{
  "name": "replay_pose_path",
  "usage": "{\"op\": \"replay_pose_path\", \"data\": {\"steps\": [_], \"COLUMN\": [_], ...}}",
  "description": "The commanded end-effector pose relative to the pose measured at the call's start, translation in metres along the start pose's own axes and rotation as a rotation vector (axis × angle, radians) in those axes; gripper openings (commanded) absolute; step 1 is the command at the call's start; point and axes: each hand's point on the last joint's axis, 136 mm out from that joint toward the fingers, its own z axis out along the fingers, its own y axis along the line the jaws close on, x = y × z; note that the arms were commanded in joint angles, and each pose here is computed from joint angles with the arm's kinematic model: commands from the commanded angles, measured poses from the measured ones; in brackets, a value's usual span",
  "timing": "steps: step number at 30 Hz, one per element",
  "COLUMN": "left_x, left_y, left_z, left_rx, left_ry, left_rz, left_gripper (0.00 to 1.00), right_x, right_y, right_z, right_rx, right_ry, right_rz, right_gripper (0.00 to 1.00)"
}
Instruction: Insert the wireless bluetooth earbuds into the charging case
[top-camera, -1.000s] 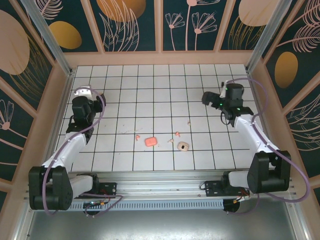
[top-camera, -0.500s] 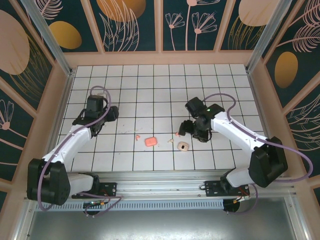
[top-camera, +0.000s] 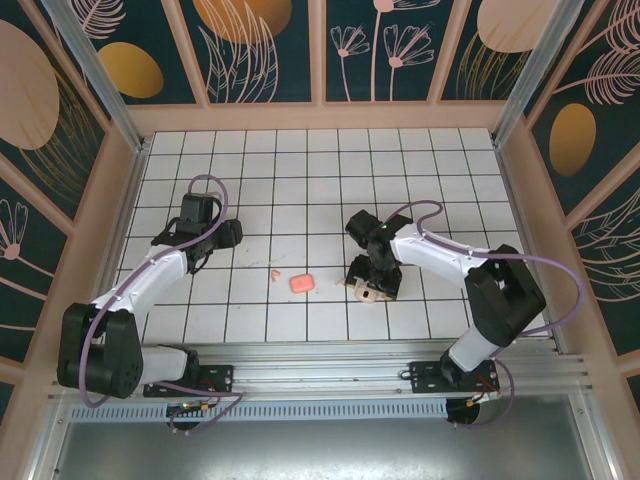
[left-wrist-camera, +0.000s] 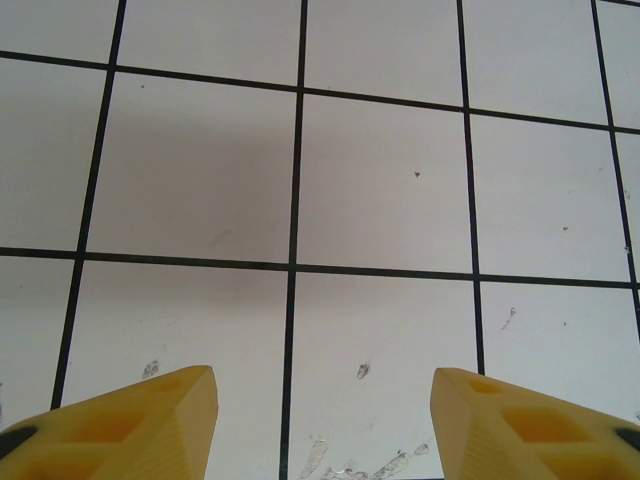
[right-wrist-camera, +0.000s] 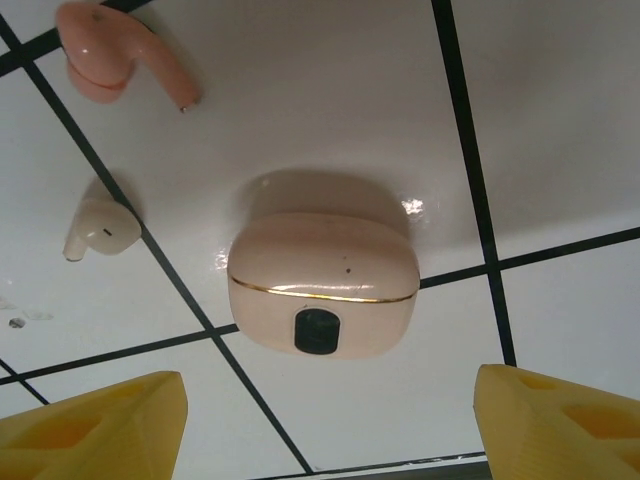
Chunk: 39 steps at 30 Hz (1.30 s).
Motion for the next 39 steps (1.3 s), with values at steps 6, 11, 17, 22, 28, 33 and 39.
{"op": "replay_pose_path", "data": {"steps": [6, 11, 17, 22, 28, 33, 39], "left_x": [0.000, 0.003, 0.000, 0.000, -0.002, -0.010, -0.038], "left_y": [-0.003, -0.003, -0.005, -0.007, -0.009, -0.019, -0.071], "left_z": [-0.001, 0.002, 0.002, 0.003, -0.002, -0.012, -0.052], "left_rx": [0.010, 0.015, 0.016, 0.024, 0.039, 0.097, 0.393], "left_ry": [-0.003, 0.023, 0.024, 0.028, 0.012, -0.034, -0.240], "left_rz": [0.040, 0.048, 0.062, 0.058, 0.056, 0.079, 0.170], "left_gripper": [0.59, 0.58, 0.58, 0.58, 0.57, 0.56, 0.51], "right_x": [-0.002, -0.004, -0.004, -0.004, -0.010, -0.022, -0.042], "right_y": [0.003, 0.004, -0.002, -0.005, -0.008, -0.002, 0.040], "right_z": [0.019, 0.024, 0.035, 0.042, 0.045, 0.025, -0.035], "right_rx": [0.011, 0.025, 0.059, 0.069, 0.074, 0.022, -0.251], "right_ry": [0.008, 0.007, 0.022, 0.028, -0.010, -0.125, -0.322], "right_rz": [0.012, 0.006, 0.001, 0.003, -0.004, 0.006, -0.032], "right_gripper": [0.75, 0.71, 0.71, 0.71, 0.63, 0.54, 0.50]}}
